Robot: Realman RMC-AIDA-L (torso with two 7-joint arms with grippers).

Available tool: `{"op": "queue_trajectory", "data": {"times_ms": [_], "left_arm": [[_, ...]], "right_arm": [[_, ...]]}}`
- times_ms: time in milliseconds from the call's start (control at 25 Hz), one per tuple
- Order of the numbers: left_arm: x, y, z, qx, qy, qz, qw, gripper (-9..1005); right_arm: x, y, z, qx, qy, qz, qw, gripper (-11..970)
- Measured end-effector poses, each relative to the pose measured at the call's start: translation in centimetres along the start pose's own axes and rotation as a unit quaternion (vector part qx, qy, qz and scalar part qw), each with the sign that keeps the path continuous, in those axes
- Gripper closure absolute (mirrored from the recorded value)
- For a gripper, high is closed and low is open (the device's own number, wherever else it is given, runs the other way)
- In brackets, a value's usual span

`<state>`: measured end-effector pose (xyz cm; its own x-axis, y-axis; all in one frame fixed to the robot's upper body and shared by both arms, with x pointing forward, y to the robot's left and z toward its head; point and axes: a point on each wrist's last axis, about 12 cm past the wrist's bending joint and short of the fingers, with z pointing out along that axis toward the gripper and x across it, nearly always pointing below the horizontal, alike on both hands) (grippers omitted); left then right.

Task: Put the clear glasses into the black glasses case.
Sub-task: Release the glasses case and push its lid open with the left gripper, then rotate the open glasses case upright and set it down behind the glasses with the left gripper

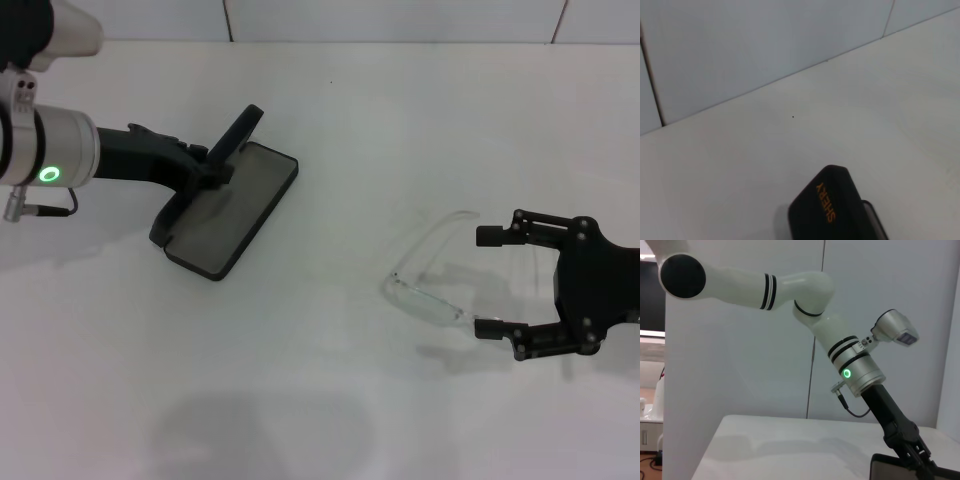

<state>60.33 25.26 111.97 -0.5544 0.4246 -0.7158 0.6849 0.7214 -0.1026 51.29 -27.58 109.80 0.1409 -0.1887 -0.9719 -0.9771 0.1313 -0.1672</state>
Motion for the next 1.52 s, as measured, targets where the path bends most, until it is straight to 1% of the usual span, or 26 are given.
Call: {"op": "queue_trajectory", "data": {"times_ms": [120, 200, 360, 440, 600, 720, 800, 1000, 1040, 1160, 1280, 1400, 1520], "left_arm": [[-0.3, -0.1, 0.1, 0.001, 0.002, 0.01, 1.0, 561], [-0.9, -0.3, 0.3, 0.003, 0.002, 0.026, 1.0, 626], [-2.4, -1.0, 0.7, 0.01, -0.002, 0.081, 0.997, 732], [-3.4, -1.4, 0.8, 0.014, -0.011, 0.117, 0.993, 745], [-5.6, -3.3, 1.7, 0.044, -0.03, 0.199, 0.978, 772], [-7.2, -5.3, 2.8, 0.071, -0.031, 0.265, 0.961, 792], [-7.9, -6.6, 3.4, 0.085, -0.024, 0.3, 0.95, 805], [-9.2, -9.0, 4.9, 0.1, -0.011, 0.364, 0.926, 776], [-9.2, -9.0, 4.9, 0.1, -0.011, 0.364, 0.926, 770], [-9.1, -9.6, 5.2, 0.105, -0.003, 0.381, 0.918, 753], [-9.0, -9.7, 5.3, 0.107, -0.001, 0.395, 0.913, 735], [-8.8, -9.8, 5.3, 0.11, -0.003, 0.396, 0.911, 718], [-8.7, -9.8, 5.3, 0.113, -0.006, 0.388, 0.915, 701]], "right_arm": [[0.0, 0.0, -0.1, 0.0, 0.001, -0.002, 1.0, 100], [0.0, 0.1, -0.2, -0.002, 0.001, -0.003, 1.0, 100], [0.2, 0.5, -0.5, -0.002, -0.001, -0.01, 1.0, 100], [0.3, 0.7, -0.5, -0.001, -0.001, -0.015, 1.0, 101], [0.6, 1.2, -0.6, -0.006, 0.002, -0.02, 1.0, 101], [0.8, 1.4, -0.6, -0.007, 0.005, -0.017, 1.0, 101], [1.1, 1.8, -0.6, -0.005, 0.004, -0.014, 1.0, 101], [1.5, 2.4, -0.9, -0.002, 0.002, -0.019, 1.0, 101], [1.5, 2.6, -0.9, -0.001, 0.002, -0.019, 1.0, 101], [1.7, 2.8, -0.9, -0.001, 0.001, -0.016, 1.0, 101], [1.8, 2.9, -1.0, 0.0, 0.0, -0.013, 1.0, 101], [1.8, 3.1, -1.1, 0.001, -0.001, -0.012, 1.0, 101], [1.8, 3.1, -1.1, 0.002, -0.001, -0.01, 1.0, 101]]}}
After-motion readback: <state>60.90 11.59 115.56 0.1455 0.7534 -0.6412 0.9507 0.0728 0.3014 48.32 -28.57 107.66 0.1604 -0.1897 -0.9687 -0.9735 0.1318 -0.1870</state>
